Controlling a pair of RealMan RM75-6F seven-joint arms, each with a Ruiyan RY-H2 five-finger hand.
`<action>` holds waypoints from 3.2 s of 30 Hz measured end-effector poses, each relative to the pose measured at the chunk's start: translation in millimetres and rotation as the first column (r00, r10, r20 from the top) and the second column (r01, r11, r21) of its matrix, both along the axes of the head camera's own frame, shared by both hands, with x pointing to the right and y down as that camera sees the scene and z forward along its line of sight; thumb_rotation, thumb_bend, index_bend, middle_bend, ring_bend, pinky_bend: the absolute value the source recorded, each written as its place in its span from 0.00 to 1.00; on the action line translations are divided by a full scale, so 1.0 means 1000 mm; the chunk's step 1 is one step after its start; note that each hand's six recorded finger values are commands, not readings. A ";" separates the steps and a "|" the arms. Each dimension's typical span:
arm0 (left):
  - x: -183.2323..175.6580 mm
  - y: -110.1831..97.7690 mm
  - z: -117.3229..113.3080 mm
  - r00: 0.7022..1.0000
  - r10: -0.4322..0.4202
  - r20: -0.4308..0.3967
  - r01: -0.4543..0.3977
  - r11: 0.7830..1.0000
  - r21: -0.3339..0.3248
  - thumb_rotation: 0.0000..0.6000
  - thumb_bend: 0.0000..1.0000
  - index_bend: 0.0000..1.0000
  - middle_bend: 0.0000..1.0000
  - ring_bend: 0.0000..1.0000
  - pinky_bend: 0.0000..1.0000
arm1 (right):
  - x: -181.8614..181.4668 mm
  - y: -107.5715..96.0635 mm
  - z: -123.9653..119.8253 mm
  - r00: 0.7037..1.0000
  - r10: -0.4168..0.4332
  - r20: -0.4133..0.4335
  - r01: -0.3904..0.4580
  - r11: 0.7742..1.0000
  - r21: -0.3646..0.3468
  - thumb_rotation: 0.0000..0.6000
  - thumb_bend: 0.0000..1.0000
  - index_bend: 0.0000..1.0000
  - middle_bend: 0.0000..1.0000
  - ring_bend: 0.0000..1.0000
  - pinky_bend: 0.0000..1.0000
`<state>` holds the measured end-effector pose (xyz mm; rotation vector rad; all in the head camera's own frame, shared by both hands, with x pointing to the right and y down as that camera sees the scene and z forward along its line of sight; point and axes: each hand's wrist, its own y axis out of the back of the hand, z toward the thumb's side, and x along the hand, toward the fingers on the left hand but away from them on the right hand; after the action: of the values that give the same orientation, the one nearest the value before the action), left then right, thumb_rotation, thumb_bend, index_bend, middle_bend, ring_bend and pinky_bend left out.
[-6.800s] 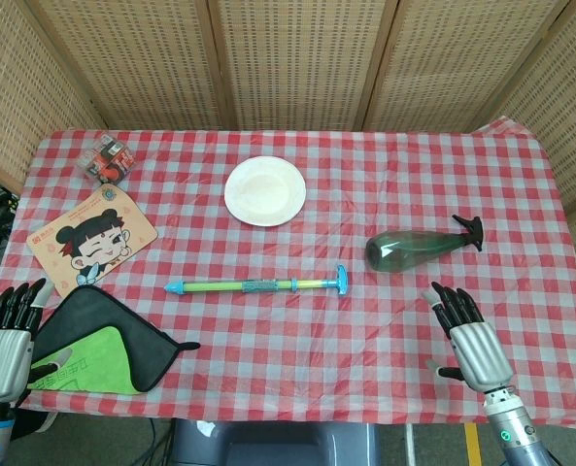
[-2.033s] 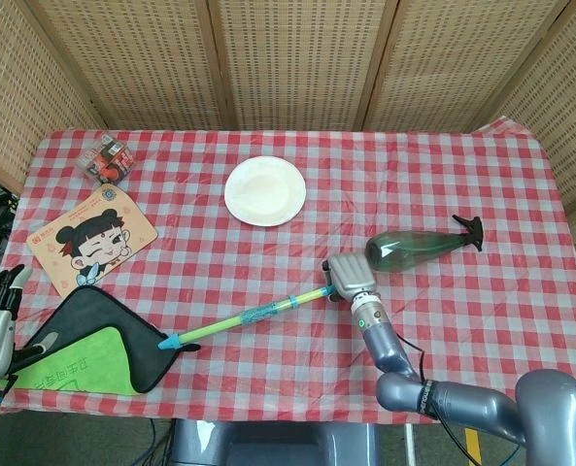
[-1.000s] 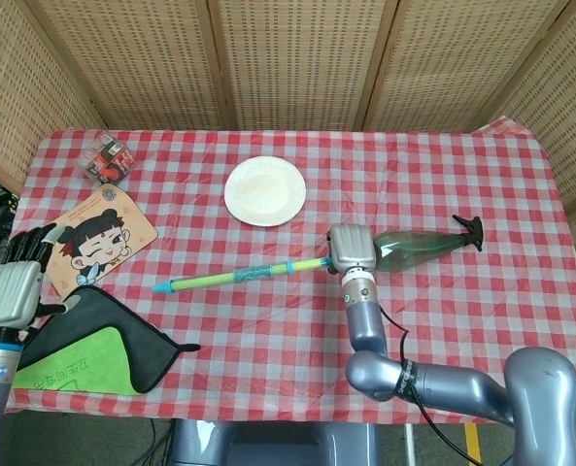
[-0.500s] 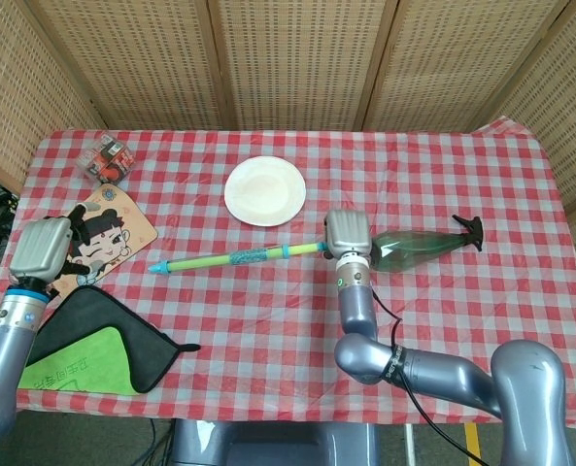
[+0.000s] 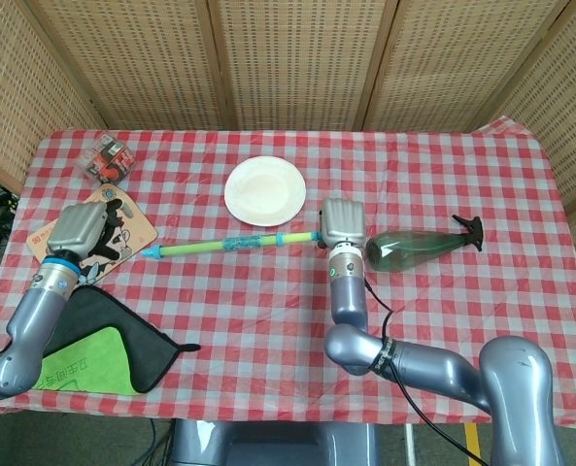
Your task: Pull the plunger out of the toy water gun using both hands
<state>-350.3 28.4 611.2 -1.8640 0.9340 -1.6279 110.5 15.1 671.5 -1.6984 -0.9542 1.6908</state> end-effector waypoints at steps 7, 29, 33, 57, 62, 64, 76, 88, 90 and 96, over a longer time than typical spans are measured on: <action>0.022 -0.015 0.010 0.999 0.013 0.048 -0.010 0.998 -0.067 1.00 0.18 0.36 0.87 0.78 0.65 | 0.000 -0.003 -0.003 1.000 0.007 0.007 -0.007 1.000 0.001 1.00 0.50 0.83 1.00 1.00 0.73; 0.058 -0.006 0.030 0.997 0.051 0.050 -0.042 0.985 -0.165 1.00 0.19 0.41 0.87 0.78 0.65 | 0.001 0.001 -0.011 0.999 0.015 0.032 -0.015 1.000 -0.008 1.00 0.50 0.83 1.00 1.00 0.73; 0.062 -0.004 0.032 0.998 0.053 0.046 -0.044 0.984 -0.171 1.00 0.21 0.42 0.87 0.78 0.65 | 0.000 0.002 -0.012 0.999 0.014 0.035 -0.014 1.000 -0.006 1.00 0.50 0.83 1.00 1.00 0.73; 0.052 0.003 0.027 0.996 0.059 0.064 -0.048 0.987 -0.151 1.00 0.47 0.66 0.87 0.78 0.65 | 0.021 0.001 -0.014 0.999 0.029 0.013 -0.029 1.000 -0.003 1.00 0.50 0.83 1.00 1.00 0.73; 0.043 0.008 0.025 0.996 0.055 0.076 -0.043 0.988 -0.149 1.00 0.47 0.68 0.87 0.78 0.65 | 0.041 0.001 -0.016 0.999 0.050 -0.004 -0.050 0.999 0.005 1.00 0.50 0.83 1.00 1.00 0.73; 0.039 0.010 0.025 0.995 0.053 0.086 -0.039 0.988 -0.151 1.00 0.47 0.68 0.87 0.78 0.65 | 0.050 0.000 -0.019 0.998 0.064 -0.013 -0.063 0.998 0.008 1.00 0.50 0.83 1.00 1.00 0.73; 0.015 0.014 0.006 0.990 0.048 0.131 -0.032 0.992 -0.123 1.00 0.48 0.68 0.87 0.78 0.65 | 0.110 -0.005 -0.037 0.987 0.146 -0.063 -0.144 0.989 0.036 1.00 0.50 0.83 1.00 1.00 0.73; 0.008 0.013 -0.008 0.987 0.057 0.151 -0.041 0.993 -0.107 1.00 0.48 0.68 0.87 0.78 0.65 | 0.130 -0.003 -0.048 0.981 0.178 -0.075 -0.175 0.983 0.047 1.00 0.50 0.83 1.00 1.00 0.73; 0.007 0.013 -0.010 0.987 0.055 0.153 -0.040 0.994 -0.105 1.00 0.48 0.68 0.87 0.78 0.65 | 0.135 -0.003 -0.050 0.980 0.185 -0.079 -0.182 0.982 0.052 1.00 0.50 0.83 1.00 1.00 0.73; 0.000 0.016 -0.013 0.984 0.057 0.170 -0.039 0.994 -0.104 1.00 0.48 0.68 0.87 0.78 0.65 | 0.151 -0.003 -0.055 0.973 0.211 -0.094 -0.206 0.977 0.059 1.00 0.50 0.83 1.00 1.00 0.73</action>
<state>-350.1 44.4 598.0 -1.7612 0.7403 -1.8039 261.4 11.9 616.2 -1.5101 -1.1501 1.8511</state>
